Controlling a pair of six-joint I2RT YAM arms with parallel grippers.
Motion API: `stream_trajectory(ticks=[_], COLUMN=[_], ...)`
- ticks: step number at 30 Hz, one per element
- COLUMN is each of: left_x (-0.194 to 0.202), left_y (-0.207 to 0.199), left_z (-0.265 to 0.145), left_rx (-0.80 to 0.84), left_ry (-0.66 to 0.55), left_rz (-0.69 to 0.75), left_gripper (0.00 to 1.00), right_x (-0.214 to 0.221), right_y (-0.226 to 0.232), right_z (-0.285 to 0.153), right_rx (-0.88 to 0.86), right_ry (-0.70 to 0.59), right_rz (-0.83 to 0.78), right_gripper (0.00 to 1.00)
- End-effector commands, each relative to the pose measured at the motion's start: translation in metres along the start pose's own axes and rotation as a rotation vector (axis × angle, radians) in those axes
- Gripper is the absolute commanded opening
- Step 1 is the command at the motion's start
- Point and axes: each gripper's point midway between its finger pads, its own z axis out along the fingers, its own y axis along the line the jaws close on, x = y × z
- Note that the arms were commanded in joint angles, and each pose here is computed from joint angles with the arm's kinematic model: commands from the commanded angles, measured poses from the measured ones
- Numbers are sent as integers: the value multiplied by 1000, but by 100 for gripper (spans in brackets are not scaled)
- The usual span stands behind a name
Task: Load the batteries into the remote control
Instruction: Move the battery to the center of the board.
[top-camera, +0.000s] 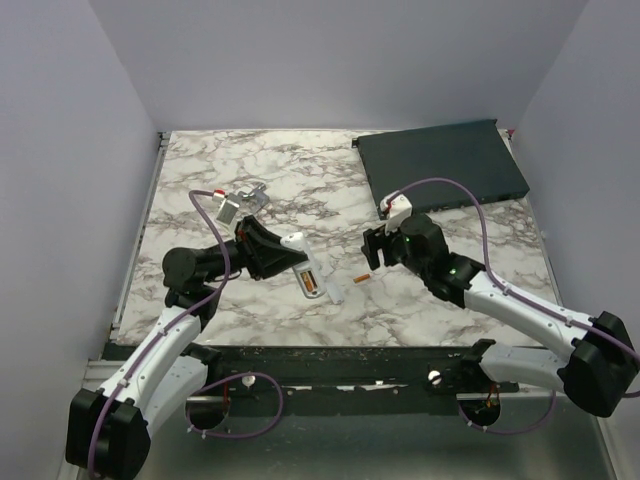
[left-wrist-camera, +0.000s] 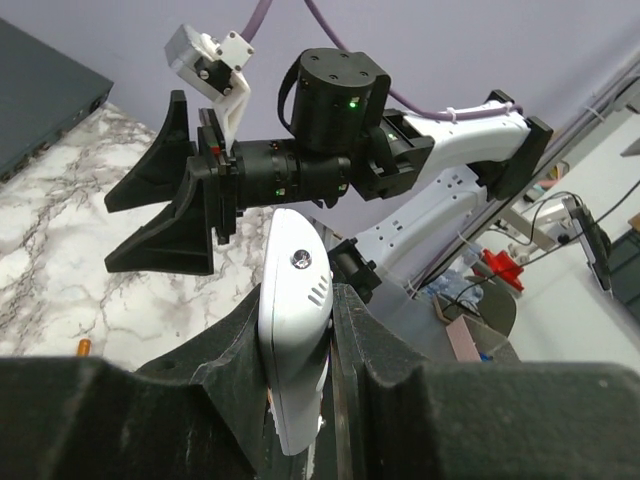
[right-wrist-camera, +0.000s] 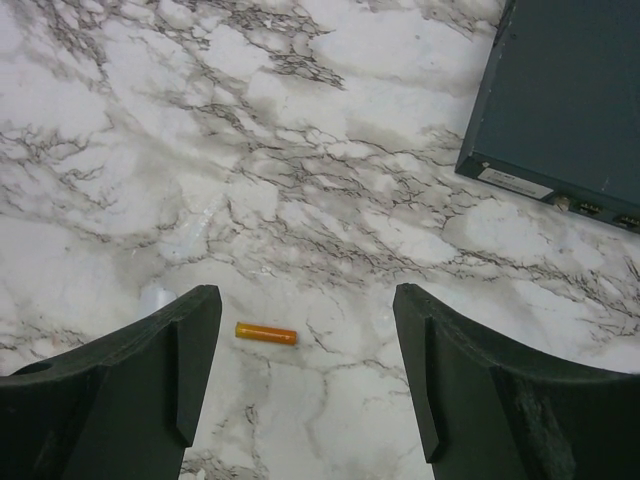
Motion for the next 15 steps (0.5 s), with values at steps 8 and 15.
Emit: stream_trajectory(ticks=[8,15], left_x=[-6,-11], left_y=[-30,-5], left_z=[-2,2], left_rx=[117,-26], left_ry=[15,14], left_rz=[152,90], left_gripper=[0,0], right_x=[-5,-2], right_y=[13,-6], right_z=[-2,8], right_rx=[-82,138], right_ry=[-24,53], right_rz=[-30,316], right_gripper=[77,71])
